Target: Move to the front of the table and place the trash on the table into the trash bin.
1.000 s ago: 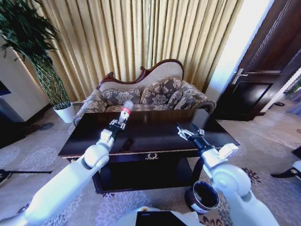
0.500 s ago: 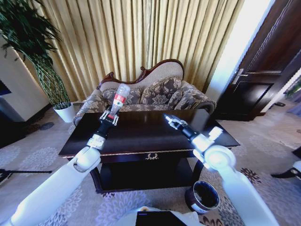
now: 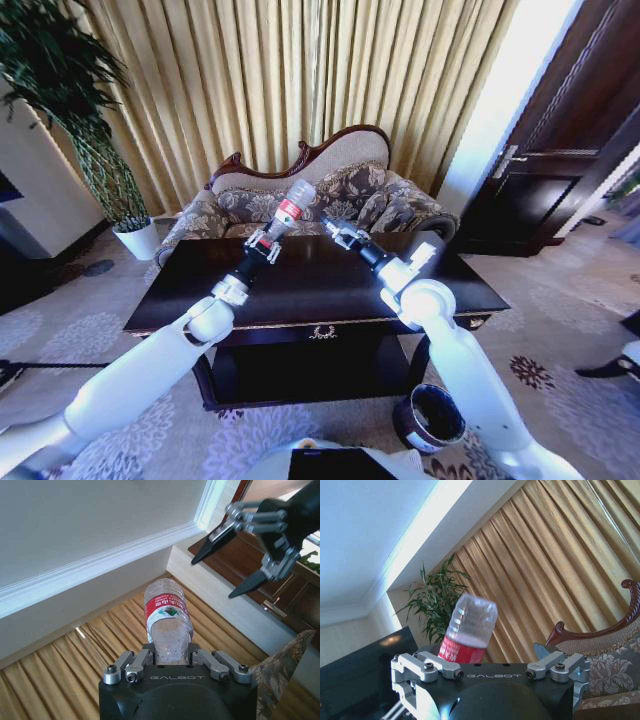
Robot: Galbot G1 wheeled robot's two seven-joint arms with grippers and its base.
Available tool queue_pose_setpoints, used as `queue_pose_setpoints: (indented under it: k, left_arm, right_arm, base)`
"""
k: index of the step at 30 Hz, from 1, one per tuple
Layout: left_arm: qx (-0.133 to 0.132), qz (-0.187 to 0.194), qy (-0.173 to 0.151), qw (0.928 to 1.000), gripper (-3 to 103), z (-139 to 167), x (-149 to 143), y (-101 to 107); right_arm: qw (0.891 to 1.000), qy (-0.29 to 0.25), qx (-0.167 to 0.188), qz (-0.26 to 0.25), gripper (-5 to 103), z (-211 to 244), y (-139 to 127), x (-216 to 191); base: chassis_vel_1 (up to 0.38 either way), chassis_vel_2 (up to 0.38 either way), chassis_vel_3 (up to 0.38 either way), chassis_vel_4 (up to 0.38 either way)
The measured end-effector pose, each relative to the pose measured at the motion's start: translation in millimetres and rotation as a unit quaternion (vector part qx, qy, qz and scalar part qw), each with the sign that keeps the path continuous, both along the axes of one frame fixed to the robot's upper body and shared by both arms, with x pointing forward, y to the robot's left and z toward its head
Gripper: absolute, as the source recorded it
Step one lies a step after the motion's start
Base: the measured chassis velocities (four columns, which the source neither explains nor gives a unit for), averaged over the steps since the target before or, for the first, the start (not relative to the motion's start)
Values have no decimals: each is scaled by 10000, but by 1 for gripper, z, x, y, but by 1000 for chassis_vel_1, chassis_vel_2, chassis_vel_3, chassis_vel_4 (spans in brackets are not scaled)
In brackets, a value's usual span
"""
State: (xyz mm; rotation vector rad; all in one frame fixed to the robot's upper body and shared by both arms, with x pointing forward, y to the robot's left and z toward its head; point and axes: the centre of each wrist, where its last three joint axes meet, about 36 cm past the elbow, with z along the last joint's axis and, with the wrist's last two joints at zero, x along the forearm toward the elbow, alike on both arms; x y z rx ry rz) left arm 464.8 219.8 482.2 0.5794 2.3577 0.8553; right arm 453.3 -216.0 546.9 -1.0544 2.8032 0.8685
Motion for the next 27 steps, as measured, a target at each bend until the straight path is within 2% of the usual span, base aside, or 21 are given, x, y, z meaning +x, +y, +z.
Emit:
queue_pose_setpoints:
  k: [6,9,26,27]
  left_arm:
    - [5,-119,46,9999,29,3,-1,-11]
    - [-65,-225,276,9993,29,-1,-10,-21]
    - [-76,-672,618,9958,28,-15,-30,-45]
    - [-77,-679,619,9957,28,-15,-29,-46]
  right_arm:
    - [9999,18,86,68,100,-5,15,4]
    - [9998,-8,183,116,100,-3,20,4]
    - [9999,-12,122,83,101,-5,19,3]
    - [9999,-16,114,71,98,-4,18,3]
  base:
    - [0,0,0,0]
    - [0,0,0,0]
    - [0,0,0,0]
    - [0,0,0,0]
